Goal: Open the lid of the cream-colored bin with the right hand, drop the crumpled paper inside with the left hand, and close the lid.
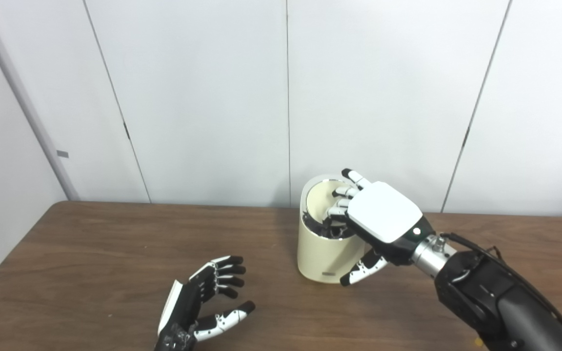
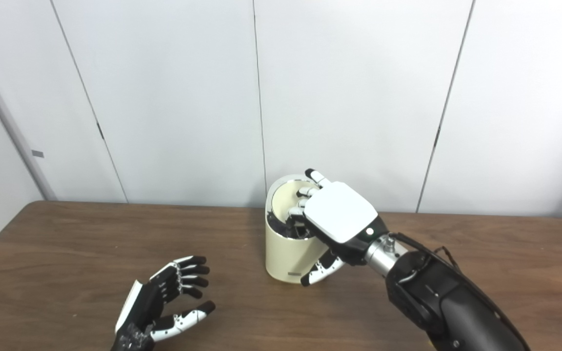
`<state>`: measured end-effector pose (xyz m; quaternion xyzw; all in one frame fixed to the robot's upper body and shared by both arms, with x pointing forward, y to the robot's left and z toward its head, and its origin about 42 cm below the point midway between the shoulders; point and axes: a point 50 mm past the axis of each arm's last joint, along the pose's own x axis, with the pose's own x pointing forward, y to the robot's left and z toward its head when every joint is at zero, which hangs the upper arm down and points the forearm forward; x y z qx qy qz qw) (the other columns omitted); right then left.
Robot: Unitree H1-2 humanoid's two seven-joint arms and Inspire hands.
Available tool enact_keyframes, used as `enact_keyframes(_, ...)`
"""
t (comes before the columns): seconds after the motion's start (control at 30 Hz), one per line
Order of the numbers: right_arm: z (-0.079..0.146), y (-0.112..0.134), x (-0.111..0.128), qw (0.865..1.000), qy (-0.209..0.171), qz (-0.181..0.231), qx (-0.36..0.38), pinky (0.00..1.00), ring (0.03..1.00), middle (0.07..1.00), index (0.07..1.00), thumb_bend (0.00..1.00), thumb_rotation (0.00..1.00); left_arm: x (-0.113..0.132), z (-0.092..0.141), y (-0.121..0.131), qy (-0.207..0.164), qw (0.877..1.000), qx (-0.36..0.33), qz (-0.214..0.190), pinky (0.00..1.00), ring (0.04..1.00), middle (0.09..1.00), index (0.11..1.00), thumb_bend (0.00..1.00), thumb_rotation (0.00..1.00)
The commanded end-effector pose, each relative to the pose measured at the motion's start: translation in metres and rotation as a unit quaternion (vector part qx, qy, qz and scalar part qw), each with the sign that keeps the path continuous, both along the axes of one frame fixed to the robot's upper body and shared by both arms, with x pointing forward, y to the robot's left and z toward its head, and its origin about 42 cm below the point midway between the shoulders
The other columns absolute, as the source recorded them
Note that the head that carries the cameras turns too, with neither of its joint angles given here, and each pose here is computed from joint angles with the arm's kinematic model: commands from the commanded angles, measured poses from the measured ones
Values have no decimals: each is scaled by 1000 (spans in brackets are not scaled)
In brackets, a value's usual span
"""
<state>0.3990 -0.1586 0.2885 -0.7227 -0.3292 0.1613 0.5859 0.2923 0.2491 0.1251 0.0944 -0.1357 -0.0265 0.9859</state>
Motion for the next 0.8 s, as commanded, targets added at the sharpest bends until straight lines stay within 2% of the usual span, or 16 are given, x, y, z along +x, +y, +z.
enact_keyframes(0.0,-4,-8,4,999,22,-27,-22,996,842,669,660,762,489,1,11,1,-24,1000,-4,-4,575,651,719,757,649,0)
enact_keyframes(0.13,-2,-10,4,999,29,-23,21,986,828,661,649,777,470,1,13,0,-25,1000,-4,-4,569,648,717,754,649,0)
enact_keyframes(0.2,1,-12,3,994,64,-28,79,998,844,667,653,755,455,1,13,-1,-24,1000,-4,-4,571,650,717,754,647,0)
enact_keyframes(0.27,8,-14,1,982,111,-46,142,1000,864,681,665,722,463,1,13,-1,-23,1000,-2,-3,571,650,716,754,650,0)
enact_keyframes(0.33,14,-16,-2,972,141,-59,179,975,865,698,681,694,486,1,13,-1,-22,1000,-1,-3,572,649,716,755,652,0)
enact_keyframes(0.37,18,-17,-4,968,142,-60,197,964,864,708,691,679,485,1,12,0,-23,1000,-1,-4,573,649,715,754,653,0)
enact_keyframes(0.43,22,-21,-7,963,122,-65,229,904,843,693,684,672,458,1,12,0,-23,1000,-2,-5,576,652,715,757,652,0)
enact_keyframes(0.53,22,-28,-8,956,86,-69,271,824,822,687,682,669,467,1,12,0,-23,1000,-2,-7,581,657,719,761,644,0)
enact_keyframes(0.57,21,-31,-8,951,80,-69,291,836,833,700,691,664,467,1,12,0,-24,1000,-2,-7,579,656,719,759,644,0)
enact_keyframes(0.6,19,-34,-9,946,75,-70,308,931,868,739,727,654,464,1,13,0,-24,1000,-2,-6,577,655,721,758,645,0)
enact_keyframes(0.63,17,-38,-10,941,70,-71,323,948,886,769,756,656,463,1,13,0,-25,1000,-2,-6,576,654,721,756,645,0)
enact_keyframes(0.77,2,-54,-17,927,55,-76,364,836,870,875,878,701,384,2,14,1,-25,1000,-4,-8,578,656,722,756,648,0)
